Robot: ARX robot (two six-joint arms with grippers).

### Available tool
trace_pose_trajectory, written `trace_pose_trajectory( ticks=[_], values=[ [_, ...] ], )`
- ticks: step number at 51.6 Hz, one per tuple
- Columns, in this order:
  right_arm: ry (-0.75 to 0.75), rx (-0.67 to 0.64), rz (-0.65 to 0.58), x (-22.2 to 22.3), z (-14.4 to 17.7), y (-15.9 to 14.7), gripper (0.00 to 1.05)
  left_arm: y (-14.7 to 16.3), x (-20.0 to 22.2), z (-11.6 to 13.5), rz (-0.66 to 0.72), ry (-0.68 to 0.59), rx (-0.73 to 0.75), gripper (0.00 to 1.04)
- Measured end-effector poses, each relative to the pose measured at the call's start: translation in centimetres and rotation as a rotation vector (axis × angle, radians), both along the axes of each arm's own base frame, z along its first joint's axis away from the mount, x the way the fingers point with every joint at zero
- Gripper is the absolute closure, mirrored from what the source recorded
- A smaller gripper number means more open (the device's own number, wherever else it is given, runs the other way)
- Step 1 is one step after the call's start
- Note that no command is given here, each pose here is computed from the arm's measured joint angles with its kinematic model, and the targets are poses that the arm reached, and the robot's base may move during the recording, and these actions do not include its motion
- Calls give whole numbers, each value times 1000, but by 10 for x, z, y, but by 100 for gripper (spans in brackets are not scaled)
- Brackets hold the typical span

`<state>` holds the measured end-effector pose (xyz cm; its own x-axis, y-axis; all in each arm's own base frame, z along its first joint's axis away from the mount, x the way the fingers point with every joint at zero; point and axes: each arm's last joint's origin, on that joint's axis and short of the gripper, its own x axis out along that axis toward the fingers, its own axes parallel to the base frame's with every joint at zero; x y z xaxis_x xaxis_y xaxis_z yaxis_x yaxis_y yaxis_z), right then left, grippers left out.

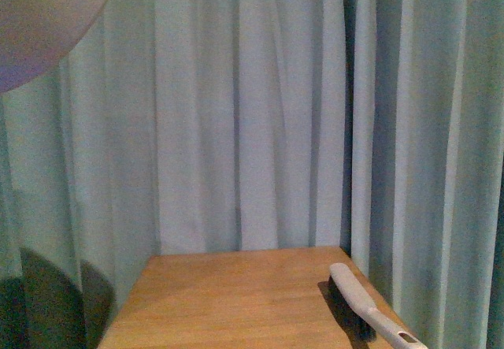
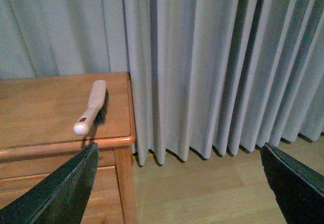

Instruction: Clean up trash

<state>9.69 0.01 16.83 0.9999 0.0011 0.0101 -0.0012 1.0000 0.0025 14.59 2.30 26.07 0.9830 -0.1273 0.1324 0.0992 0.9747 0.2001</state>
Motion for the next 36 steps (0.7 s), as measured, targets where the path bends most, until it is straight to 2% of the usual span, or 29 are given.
trace_pose_trajectory(
  ticks=[11, 19, 26, 31, 33, 36],
  values=[
    [0, 0, 0, 0, 0, 0, 7, 19, -37, -25, 19, 31, -5, 77],
    [0, 0, 0, 0, 0, 0, 7, 26, -43, -26, 61, 31, -35, 77],
    [0, 0, 0, 0, 0, 0, 7, 24, -44, -27, 42, 45, -65, 77],
    [83, -42, -292, 6, -2, 3, 7, 23, -44, -27, 35, 43, -65, 77],
    [139, -58, -348, 9, -2, 5, 7, 23, -44, -27, 38, 42, -66, 77],
    [199, -71, -356, 15, 1, 7, 7, 23, -44, -27, 37, 42, -66, 77]
  ],
)
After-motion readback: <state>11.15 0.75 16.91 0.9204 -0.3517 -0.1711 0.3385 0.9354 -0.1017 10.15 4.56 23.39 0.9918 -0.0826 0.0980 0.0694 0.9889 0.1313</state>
